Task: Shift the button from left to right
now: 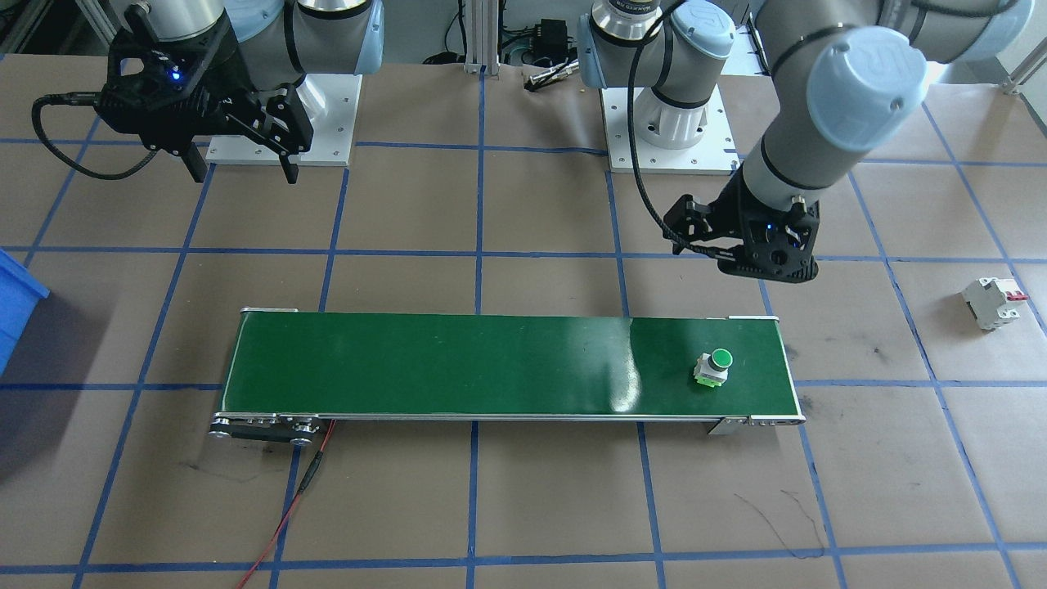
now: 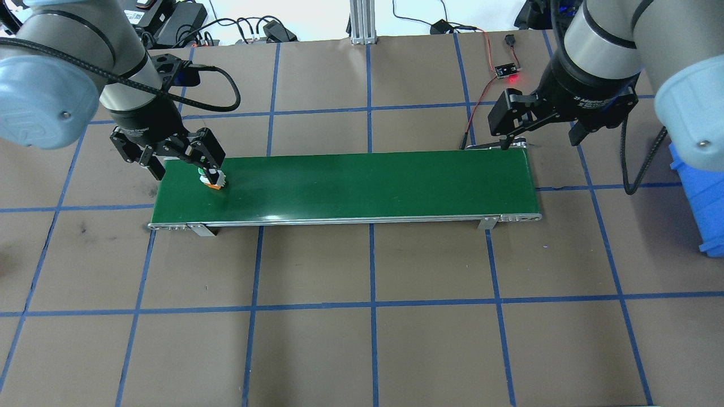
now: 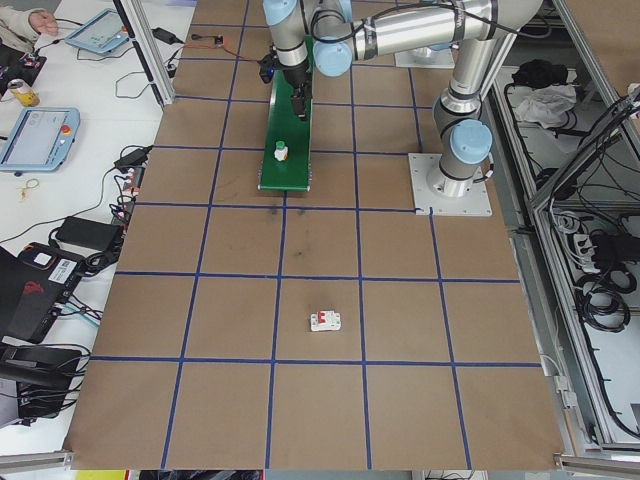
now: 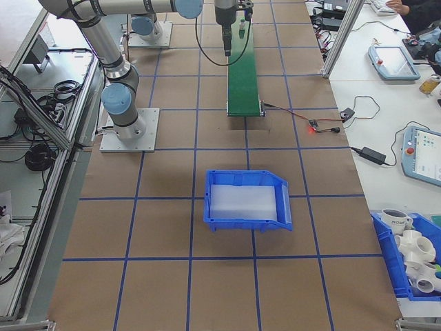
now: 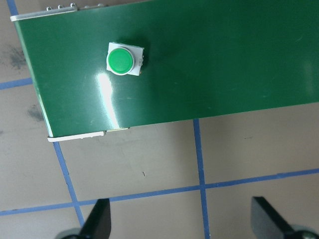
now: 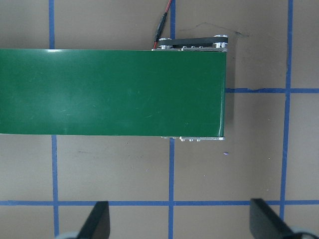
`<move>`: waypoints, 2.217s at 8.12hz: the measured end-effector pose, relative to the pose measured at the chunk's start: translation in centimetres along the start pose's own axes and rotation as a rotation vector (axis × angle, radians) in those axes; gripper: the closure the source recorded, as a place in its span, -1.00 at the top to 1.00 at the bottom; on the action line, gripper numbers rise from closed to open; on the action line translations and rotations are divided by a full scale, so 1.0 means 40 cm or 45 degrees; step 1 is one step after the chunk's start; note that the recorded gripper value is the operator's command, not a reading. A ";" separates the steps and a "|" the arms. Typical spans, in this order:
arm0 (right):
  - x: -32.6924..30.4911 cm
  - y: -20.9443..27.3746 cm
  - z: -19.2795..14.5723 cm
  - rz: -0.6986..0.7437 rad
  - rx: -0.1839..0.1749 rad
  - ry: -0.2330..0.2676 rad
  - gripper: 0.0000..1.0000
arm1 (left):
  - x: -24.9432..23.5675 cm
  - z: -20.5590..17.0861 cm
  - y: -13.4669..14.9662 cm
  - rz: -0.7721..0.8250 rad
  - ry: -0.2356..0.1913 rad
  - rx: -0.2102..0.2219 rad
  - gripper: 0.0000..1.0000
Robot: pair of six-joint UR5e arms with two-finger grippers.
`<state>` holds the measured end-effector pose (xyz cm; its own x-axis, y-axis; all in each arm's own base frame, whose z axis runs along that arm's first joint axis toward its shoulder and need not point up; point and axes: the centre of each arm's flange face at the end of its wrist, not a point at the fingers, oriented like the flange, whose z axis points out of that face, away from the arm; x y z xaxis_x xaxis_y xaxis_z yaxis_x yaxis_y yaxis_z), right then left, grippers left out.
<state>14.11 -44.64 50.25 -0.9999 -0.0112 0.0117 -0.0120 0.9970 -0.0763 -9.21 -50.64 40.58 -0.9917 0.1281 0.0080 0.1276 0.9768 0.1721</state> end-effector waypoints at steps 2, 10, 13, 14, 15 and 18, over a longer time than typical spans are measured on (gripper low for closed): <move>0.000 0.000 -0.001 0.000 0.001 0.000 1.00 | 0.042 -0.075 0.062 0.007 -0.011 0.079 1.00; 0.000 0.000 -0.001 0.000 0.000 0.000 1.00 | 0.068 -0.128 0.038 0.004 0.104 0.168 1.00; 0.001 -0.002 0.001 0.001 0.000 0.000 1.00 | 0.070 -0.142 0.047 0.007 0.093 0.188 1.00; 0.000 -0.005 0.004 0.002 -0.002 -0.001 1.00 | 0.071 -0.145 0.049 0.008 0.091 0.193 1.00; 0.000 -0.011 0.011 0.003 -0.005 -0.001 1.00 | 0.072 -0.148 0.051 0.010 0.090 0.199 1.00; -0.004 -0.093 0.106 0.013 -0.011 -0.010 1.00 | 0.073 -0.146 0.047 0.014 0.089 0.201 1.00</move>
<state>14.27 -48.66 46.28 -1.0000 -0.0018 0.0032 -0.0020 0.9977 -0.0675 -11.96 -49.41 46.67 -0.9881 0.1320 0.0784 0.1335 0.9909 0.0146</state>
